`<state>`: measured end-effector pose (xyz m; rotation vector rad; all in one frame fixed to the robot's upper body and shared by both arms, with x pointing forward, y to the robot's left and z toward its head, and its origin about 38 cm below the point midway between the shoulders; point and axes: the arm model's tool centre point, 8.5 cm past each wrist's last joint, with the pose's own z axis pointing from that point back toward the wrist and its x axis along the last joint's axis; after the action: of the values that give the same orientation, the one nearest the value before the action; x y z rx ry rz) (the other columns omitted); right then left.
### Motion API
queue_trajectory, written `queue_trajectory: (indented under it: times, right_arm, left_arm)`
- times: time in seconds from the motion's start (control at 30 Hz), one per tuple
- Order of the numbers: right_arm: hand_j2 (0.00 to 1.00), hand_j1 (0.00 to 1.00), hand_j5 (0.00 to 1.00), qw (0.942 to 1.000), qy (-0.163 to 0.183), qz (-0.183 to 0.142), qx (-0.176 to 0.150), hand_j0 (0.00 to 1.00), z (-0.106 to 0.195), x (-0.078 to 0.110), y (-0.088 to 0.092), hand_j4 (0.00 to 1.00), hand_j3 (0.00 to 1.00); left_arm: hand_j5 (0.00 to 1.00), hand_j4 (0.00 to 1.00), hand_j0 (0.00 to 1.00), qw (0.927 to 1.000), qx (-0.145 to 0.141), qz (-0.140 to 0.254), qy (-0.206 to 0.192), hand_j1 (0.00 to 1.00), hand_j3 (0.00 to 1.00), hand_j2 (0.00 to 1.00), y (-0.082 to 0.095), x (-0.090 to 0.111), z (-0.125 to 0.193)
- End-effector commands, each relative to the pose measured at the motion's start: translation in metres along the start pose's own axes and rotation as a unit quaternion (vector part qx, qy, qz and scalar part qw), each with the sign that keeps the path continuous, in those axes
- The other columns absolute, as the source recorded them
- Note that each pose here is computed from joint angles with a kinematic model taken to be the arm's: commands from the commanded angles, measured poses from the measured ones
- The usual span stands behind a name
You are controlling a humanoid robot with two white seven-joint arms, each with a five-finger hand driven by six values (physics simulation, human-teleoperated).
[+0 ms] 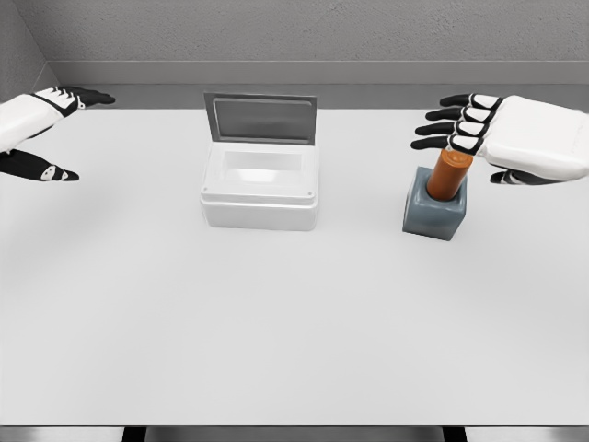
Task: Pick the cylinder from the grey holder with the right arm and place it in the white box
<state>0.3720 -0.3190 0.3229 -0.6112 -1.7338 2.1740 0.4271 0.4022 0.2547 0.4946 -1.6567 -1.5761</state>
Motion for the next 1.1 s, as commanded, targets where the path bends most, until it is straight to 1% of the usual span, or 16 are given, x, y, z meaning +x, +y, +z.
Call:
queue_trajectory:
  times: [0.0, 0.17, 0.23, 0.27, 0.33, 0.37, 0.4, 0.47, 0.5, 0.53, 0.6, 0.67, 0.83, 0.93, 1.0, 1.07]
  right_arm:
    - [1.0, 1.0, 1.0, 1.0, 0.002, -0.001, -0.001, 1.0, 0.001, 0.0, -0.001, 1.0, 1.0]
    - [1.0, 1.0, 1.0, 0.9999, 0.003, -0.006, -0.012, 1.0, 0.003, -0.002, -0.004, 1.0, 1.0]
    - [1.0, 1.0, 1.0, 0.9997, 0.02, -0.007, -0.006, 1.0, 0.008, -0.012, -0.003, 1.0, 1.0]
    - [1.0, 1.0, 1.0, 0.9997, 0.024, 0.004, -0.001, 1.0, 0.008, -0.015, -0.009, 1.0, 1.0]
    - [1.0, 1.0, 1.0, 0.9949, 0.028, 0.026, 0.094, 1.0, 0.005, -0.022, -0.012, 1.0, 1.0]
    - [1.0, 1.0, 1.0, 0.9919, 0.021, 0.019, 0.124, 1.0, -0.01, -0.026, -0.004, 1.0, 1.0]
    - [1.0, 1.0, 1.0, 0.9884, 0.026, 0.006, 0.15, 1.0, -0.019, -0.035, 0.004, 1.0, 1.0]
    - [1.0, 1.0, 1.0, 0.9835, 0.029, -0.007, 0.178, 1.0, -0.035, -0.048, 0.01, 1.0, 1.0]
    - [1.0, 1.0, 1.0, 0.9848, 0.025, -0.012, 0.171, 1.0, -0.045, -0.05, 0.011, 1.0, 1.0]
    - [1.0, 1.0, 1.0, 0.9856, 0.023, -0.012, 0.167, 1.0, -0.05, -0.051, 0.009, 1.0, 1.0]
    - [1.0, 1.0, 1.0, 0.9849, 0.028, -0.002, 0.171, 1.0, -0.053, -0.054, 0.008, 1.0, 1.0]
    - [1.0, 1.0, 1.0, 0.9827, 0.031, 0.018, 0.182, 1.0, -0.057, -0.054, 0.009, 1.0, 1.0]
    - [0.99, 0.99, 0.99, 0.9769, 0.037, 0.052, 0.204, 0.99, -0.059, -0.052, 0.013, 0.99, 0.99]
    - [0.99, 0.99, 0.99, 0.9737, 0.04, 0.068, 0.214, 0.99, -0.058, -0.051, 0.014, 0.99, 0.99]
    - [0.99, 0.99, 0.99, 0.9714, 0.03, 0.064, 0.227, 0.99, -0.062, -0.046, 0.024, 0.99, 0.99]
    - [0.99, 0.99, 0.99, 0.9705, 0.029, 0.065, 0.23, 0.99, -0.063, -0.046, 0.027, 0.99, 0.99]
  left_arm:
    - [1.0, 1.0, 1.0, 1.0, 0.001, 0.001, 0.0, 1.0, 1.0, 1.0, 0.001, 0.0, 0.0]
    - [1.0, 1.0, 1.0, 0.9999, 0.003, 0.012, 0.005, 1.0, 1.0, 1.0, -0.002, -0.004, 0.002]
    - [1.0, 1.0, 1.0, 0.9996, -0.002, 0.027, -0.003, 1.0, 1.0, 1.0, -0.009, -0.002, -0.002]
    - [1.0, 1.0, 1.0, 0.9992, -0.001, 0.04, -0.007, 1.0, 1.0, 1.0, -0.012, -0.002, -0.003]
    - [1.0, 1.0, 1.0, 0.9984, -0.005, 0.054, -0.015, 1.0, 1.0, 1.0, -0.016, 0.0, -0.006]
    - [1.0, 1.0, 1.0, 0.9981, -0.014, 0.058, -0.016, 1.0, 1.0, 1.0, -0.018, 0.0, -0.006]
    - [1.0, 1.0, 1.0, 0.9962, -0.02, 0.081, -0.027, 1.0, 1.0, 1.0, -0.02, 0.002, -0.007]
    - [1.0, 1.0, 1.0, 0.989, -0.034, 0.133, -0.056, 1.0, 1.0, 1.0, -0.024, 0.007, -0.007]
    - [1.0, 1.0, 1.0, 0.9841, -0.043, 0.156, -0.072, 1.0, 1.0, 1.0, -0.028, 0.011, -0.008]
    - [1.0, 1.0, 1.0, 0.9796, -0.029, 0.181, -0.083, 1.0, 1.0, 1.0, -0.026, 0.012, -0.009]
    - [1.0, 1.0, 1.0, 0.9632, 0.021, 0.241, -0.118, 1.0, 1.0, 1.0, -0.014, 0.017, -0.009]
    - [1.0, 1.0, 1.0, 0.9516, 0.05, 0.271, -0.137, 1.0, 1.0, 1.0, -0.005, 0.019, -0.009]
    - [1.0, 1.0, 1.0, 0.9534, 0.048, 0.265, -0.135, 1.0, 1.0, 1.0, -0.005, 0.019, -0.009]
    - [1.0, 1.0, 1.0, 0.9683, 0.014, 0.221, -0.115, 1.0, 1.0, 1.0, -0.011, 0.019, -0.011]
    - [1.0, 1.0, 1.0, 0.9683, 0.01, 0.222, -0.114, 1.0, 1.0, 1.0, -0.015, 0.019, -0.011]
    - [1.0, 1.0, 1.0, 0.9684, 0.009, 0.222, -0.113, 1.0, 1.0, 1.0, -0.016, 0.018, -0.011]
